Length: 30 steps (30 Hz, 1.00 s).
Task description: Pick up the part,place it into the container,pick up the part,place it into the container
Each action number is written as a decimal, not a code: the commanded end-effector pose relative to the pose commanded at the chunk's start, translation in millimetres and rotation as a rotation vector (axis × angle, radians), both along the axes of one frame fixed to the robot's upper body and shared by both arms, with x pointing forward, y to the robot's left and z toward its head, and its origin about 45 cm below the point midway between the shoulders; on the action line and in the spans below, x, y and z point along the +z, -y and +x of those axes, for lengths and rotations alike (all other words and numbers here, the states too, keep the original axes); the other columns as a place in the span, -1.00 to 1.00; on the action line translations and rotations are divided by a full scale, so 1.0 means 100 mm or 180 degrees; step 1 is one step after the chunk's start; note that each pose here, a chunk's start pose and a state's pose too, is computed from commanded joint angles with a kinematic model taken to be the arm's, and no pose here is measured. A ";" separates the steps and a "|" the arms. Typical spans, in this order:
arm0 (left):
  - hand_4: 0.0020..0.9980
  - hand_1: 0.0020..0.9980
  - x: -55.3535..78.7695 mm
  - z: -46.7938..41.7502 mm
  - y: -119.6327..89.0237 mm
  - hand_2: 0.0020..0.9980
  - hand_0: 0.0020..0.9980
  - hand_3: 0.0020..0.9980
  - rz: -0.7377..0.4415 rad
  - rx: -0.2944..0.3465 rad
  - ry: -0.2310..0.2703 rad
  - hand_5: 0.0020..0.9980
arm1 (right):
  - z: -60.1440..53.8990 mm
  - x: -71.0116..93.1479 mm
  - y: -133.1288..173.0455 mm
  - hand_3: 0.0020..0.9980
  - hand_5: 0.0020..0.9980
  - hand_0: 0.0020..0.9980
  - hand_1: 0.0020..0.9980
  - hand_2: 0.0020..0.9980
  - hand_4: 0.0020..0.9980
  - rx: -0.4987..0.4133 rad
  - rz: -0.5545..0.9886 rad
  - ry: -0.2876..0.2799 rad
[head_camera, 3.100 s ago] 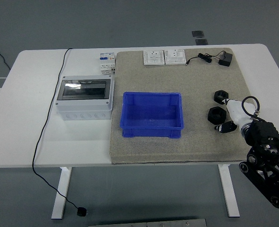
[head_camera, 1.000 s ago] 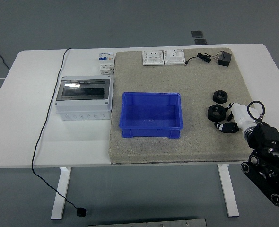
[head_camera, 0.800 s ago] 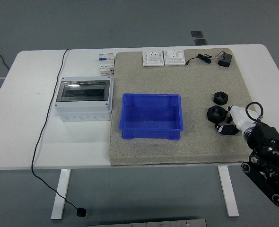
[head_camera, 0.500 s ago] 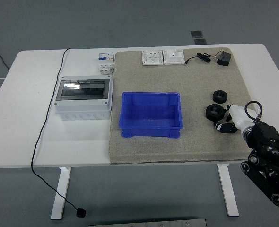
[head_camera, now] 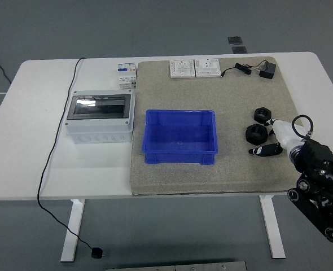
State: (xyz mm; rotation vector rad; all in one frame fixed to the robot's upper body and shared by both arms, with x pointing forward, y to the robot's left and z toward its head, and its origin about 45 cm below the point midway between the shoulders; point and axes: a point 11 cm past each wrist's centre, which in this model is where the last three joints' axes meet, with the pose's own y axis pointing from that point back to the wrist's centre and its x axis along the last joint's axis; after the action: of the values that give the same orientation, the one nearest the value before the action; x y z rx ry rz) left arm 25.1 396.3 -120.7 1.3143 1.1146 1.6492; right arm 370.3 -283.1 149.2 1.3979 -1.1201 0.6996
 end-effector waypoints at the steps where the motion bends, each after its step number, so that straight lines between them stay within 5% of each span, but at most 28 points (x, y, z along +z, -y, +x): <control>1: 0.37 0.34 0.00 0.000 0.00 0.52 0.47 0.24 0.0000 0.0001 0.0000 0.02 | 0.01 0.02 -0.01 0.60 -0.05 -0.38 -0.29 0.53 1.00 0.0013 0.0000 0.0011; 17: 0.37 0.34 0.00 0.015 0.00 0.52 0.47 0.24 0.0004 -0.0012 0.0007 0.02 | 0.13 -0.03 -0.11 0.38 -0.09 -0.42 -0.33 0.34 0.96 0.0041 -0.0156 0.0049; 18: 0.37 0.34 0.00 0.015 0.00 0.52 0.47 0.24 0.0004 -0.0011 0.0008 0.01 | 0.13 -0.02 -0.11 0.25 -0.76 -0.53 -0.41 0.07 0.08 0.0051 -0.0171 0.0075; 23: 0.37 0.34 0.00 0.017 0.00 0.52 0.47 0.24 0.0004 -0.0015 0.0007 0.01 | 0.15 0.02 -0.14 0.25 -0.76 -0.53 -0.41 0.07 0.08 0.0098 -0.0207 0.0213; 24: 0.37 0.34 0.00 0.018 0.00 0.51 0.47 0.24 0.0004 -0.0015 0.0007 0.01 | 0.15 0.01 -0.15 0.26 -0.89 -0.52 -0.42 0.07 -0.10 0.0105 -0.0215 0.0215; 30: 0.37 0.34 0.00 0.019 0.00 0.51 0.47 0.23 0.0004 -0.0017 0.0009 0.01 | 0.13 -0.03 -0.17 0.26 -0.94 -0.52 -0.41 0.07 -0.18 0.0143 -0.0257 0.0194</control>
State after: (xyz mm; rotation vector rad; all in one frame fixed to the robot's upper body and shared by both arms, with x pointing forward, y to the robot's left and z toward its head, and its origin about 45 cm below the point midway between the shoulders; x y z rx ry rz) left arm 27.1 396.6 -120.4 1.3144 1.1078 1.6477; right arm 383.7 -266.3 146.0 1.3444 -1.0989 0.8158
